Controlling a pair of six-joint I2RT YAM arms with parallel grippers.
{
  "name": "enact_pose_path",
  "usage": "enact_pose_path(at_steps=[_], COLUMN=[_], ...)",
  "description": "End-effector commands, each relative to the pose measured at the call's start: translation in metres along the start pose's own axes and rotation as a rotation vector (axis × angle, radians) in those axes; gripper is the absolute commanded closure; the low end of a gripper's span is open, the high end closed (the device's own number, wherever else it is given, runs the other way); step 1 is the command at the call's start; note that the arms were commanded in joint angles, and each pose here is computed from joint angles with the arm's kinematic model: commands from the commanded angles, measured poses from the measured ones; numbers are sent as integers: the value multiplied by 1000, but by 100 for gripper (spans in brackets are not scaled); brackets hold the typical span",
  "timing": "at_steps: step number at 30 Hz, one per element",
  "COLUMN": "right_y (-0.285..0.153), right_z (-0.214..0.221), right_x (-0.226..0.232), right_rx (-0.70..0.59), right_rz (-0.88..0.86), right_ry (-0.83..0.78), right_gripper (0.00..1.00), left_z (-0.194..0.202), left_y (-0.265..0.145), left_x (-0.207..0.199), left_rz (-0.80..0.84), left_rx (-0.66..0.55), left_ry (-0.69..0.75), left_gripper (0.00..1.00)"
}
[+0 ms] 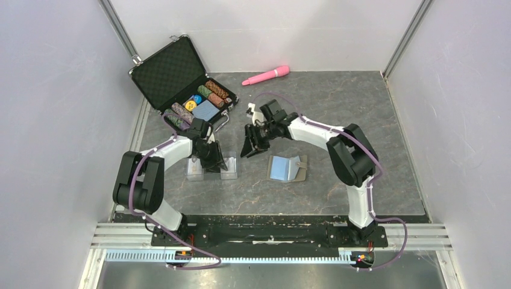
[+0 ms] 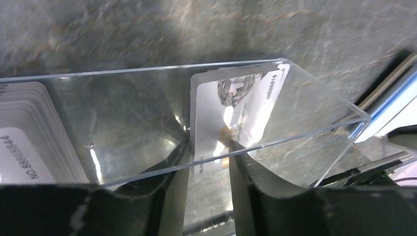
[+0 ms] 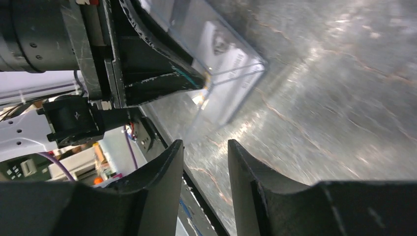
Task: Put the credit cards into the card holder
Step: Move the storage box to the center of the board, then pick up the credit card from the storage box.
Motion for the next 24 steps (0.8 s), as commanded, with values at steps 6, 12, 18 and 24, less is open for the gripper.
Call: enact_pose_path(at_steps=[6,12,18,24], right_y=[44,46,44,43], right_z=[4,6,6,6], right_x=[14,12,12,11], right_rx=[28,35,45,46], right_rz=[-151,-140,-131,-125], right_ry=[47,46,34,26], right_gripper=[64,72,72,73], left_z=[3,5,-3,-9], left_y=[19,21,3,-3], left_x=[-20,-15,-8,-8], left_rz=[165,126,-15,-57], left_rx=[77,89,3,-11], left_ry=[50,61,119,157], left_gripper=[61,52,42,47])
Point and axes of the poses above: each gripper's point midway between its finger pads, its own y axis out along the fingers, its own x axis along the line the jaws close on, z = x × y, the point moved 8 cm from there along -y, back along the fingers, and after that the axes turned 14 degrees about -y, right-handed, at the moved point
